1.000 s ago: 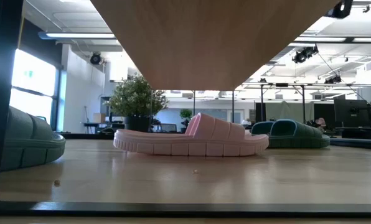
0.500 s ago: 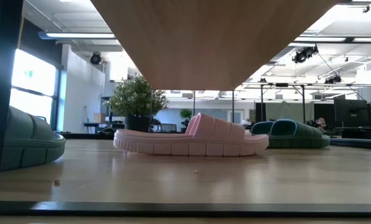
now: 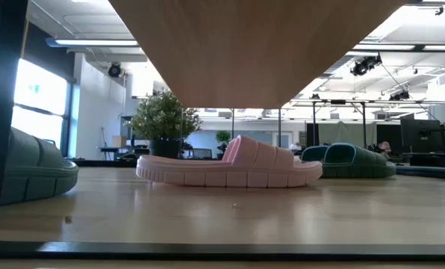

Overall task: Pick and place slides into the shelf
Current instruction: Put the bottom left green slide under the shelf

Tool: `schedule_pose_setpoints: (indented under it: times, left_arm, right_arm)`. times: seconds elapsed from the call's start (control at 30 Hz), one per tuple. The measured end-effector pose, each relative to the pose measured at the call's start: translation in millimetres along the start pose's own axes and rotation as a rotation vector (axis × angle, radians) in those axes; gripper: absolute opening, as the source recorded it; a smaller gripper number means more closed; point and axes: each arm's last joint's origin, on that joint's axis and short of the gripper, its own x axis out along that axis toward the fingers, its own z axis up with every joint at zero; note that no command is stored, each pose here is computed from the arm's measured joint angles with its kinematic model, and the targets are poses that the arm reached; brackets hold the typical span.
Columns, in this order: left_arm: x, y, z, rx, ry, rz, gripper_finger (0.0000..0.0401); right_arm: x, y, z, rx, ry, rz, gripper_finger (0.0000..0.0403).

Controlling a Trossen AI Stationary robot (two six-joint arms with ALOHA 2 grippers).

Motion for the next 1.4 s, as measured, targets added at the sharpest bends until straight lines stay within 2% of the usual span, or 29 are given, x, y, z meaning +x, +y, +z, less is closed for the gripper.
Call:
schedule_pose_setpoints:
  times: [0.2,0.5,0.83,1.0,1.27,1.33,1.4]
  left_arm:
    - [3,2,0,0.027,-0.001,0.002,0.0]
    - [16,2,3,0.047,0.006,-0.026,0.0]
    - [32,-1,8,0.071,0.037,-0.04,0.0]
    - [34,-1,10,0.072,0.037,-0.033,0.0]
    - [34,-1,10,0.069,0.033,-0.034,0.0019]
    - [34,-1,10,0.062,0.029,-0.038,0.0032]
    - [33,-1,11,0.044,0.026,-0.039,0.0045]
  right_arm:
    - [15,-4,18,0.004,0.022,0.044,0.0193]
    - [48,-15,26,0.02,0.113,0.063,0.0193]
    - [55,-20,28,0.021,0.129,0.051,0.0187]
    - [57,-23,28,0.01,0.122,0.029,0.0144]
    - [56,-25,29,-0.042,0.105,0.009,0.0025]
    - [56,-27,29,-0.055,0.113,-0.004,0.0012]
    - [56,-28,29,-0.052,0.117,-0.02,0.0016]
